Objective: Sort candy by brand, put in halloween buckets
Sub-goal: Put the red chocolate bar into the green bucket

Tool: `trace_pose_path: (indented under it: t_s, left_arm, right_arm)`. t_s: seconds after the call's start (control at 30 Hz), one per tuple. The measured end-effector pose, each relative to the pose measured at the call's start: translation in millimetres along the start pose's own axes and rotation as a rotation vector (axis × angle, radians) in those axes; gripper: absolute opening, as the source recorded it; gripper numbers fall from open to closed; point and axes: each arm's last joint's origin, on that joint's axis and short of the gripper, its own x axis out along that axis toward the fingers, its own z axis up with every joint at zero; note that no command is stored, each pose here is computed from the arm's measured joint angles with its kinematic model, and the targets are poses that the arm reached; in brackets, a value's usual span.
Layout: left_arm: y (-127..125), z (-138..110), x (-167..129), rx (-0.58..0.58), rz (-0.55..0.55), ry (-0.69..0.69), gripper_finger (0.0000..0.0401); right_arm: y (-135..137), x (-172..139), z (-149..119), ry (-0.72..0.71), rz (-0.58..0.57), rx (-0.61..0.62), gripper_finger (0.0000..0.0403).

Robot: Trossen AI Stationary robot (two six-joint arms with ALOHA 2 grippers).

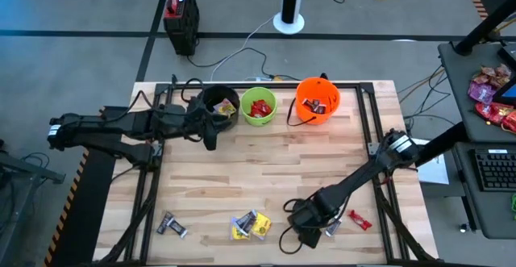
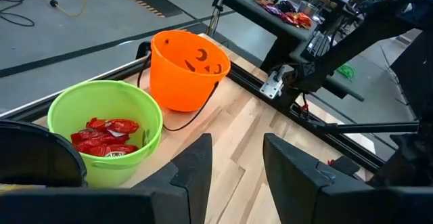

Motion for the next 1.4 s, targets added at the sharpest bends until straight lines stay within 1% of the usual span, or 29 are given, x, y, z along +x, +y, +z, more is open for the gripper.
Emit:
trace_pose_path:
  t_s: [0.33, 0.47, 0.57, 0.7, 0.9, 1.0, 1.17, 1.3, 1.4]
  left_arm:
    - [0.4, -0.6, 0.4, 0.006, 0.008, 0.004, 0.0116]
    - [0.9, -1.4, 0.3, 0.016, 0.012, 0.011, 0.0116]
    - [1.0, -1.7, 0.3, 0.029, 0.014, 0.014, 0.0116]
    - [1.1, -1.6, 0.2, 0.038, 0.014, 0.013, 0.0116]
    - [1.1, -1.6, 0.2, 0.059, 0.015, 0.013, 0.0116]
    - [1.1, -1.6, 0.2, 0.063, 0.015, 0.013, 0.0116]
    - [1.1, -1.6, 0.2, 0.063, 0.015, 0.013, 0.0116]
    - [1.1, -1.6, 0.2, 0.063, 0.015, 0.013, 0.0116]
    - [0.9, -1.8, 0.1, 0.05, 0.013, 0.015, 0.0116]
  right_arm:
    - [-7.6, 29.1, 12.6, 0.035, -0.091, -0.021, 0.0215]
    - [-10.7, 28.9, 18.7, 0.036, -0.094, -0.01, 0.0206]
    - [-12.8, 22.1, 23.2, 0.011, -0.085, -0.004, 0.0182]
    - [-15.3, 12.1, 29.8, -0.05, -0.077, 0.005, 0.0135]
    - [-20.0, 5.8, 37.1, -0.042, -0.057, 0.009, 0.0069]
    - [-21.4, -3.3, 38.6, -0.054, -0.035, 0.014, 0.0053]
    - [-25.1, -30.3, 38.5, -0.1, 0.024, 0.02, 0.0047]
    - [-34.0, -56.0, 43.4, -0.184, 0.051, 0.021, 0.0045]
    - [-47.5, -77.5, 54.1, -0.26, 0.067, 0.027, 0.0045]
